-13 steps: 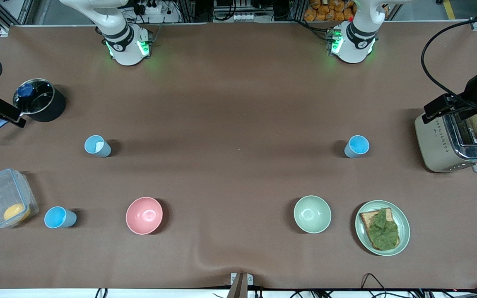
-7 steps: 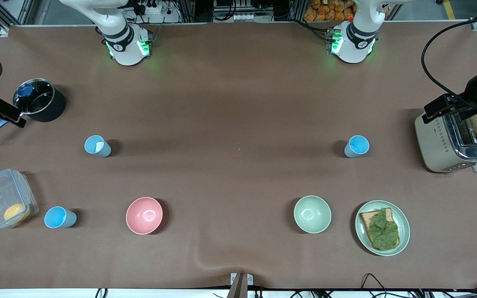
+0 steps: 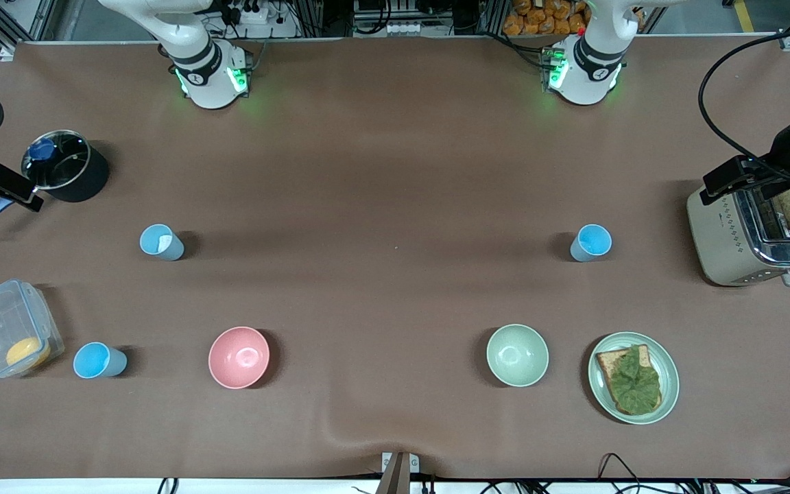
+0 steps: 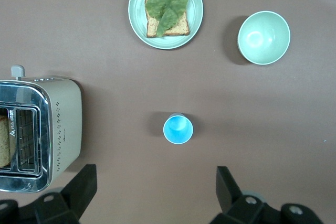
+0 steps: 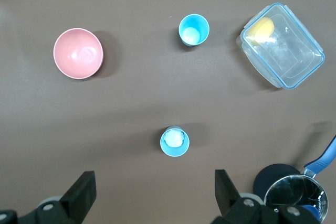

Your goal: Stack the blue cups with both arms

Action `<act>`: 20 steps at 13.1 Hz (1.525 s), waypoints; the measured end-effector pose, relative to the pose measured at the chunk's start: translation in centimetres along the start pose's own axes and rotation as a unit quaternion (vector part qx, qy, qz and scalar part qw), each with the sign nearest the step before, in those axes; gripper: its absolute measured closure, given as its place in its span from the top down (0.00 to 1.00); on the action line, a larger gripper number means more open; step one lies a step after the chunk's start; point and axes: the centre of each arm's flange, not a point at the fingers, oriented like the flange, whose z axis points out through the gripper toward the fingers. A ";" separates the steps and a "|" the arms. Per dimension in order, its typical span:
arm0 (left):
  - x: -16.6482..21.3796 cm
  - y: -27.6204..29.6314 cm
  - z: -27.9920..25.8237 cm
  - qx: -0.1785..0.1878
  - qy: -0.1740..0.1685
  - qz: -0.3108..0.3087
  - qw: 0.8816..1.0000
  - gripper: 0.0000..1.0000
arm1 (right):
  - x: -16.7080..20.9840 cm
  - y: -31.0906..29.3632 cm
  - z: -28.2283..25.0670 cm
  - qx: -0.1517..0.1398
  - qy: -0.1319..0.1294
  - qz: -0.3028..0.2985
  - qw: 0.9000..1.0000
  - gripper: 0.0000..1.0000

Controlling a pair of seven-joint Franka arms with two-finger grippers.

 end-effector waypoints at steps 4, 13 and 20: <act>0.0 0.0 0.0 0.000 0.000 0.000 1.000 1.00 | 0.0 0.0 0.0 0.000 0.000 0.000 1.000 1.00; 0.0 0.2 0.0 0.000 0.000 0.002 1.000 1.00 | 0.0 0.0 0.0 0.000 0.000 0.000 1.000 1.00; 0.0 -0.1 0.1 0.000 -0.001 0.000 1.000 1.00 | 0.0 0.0 0.1 0.000 0.000 0.000 1.000 1.00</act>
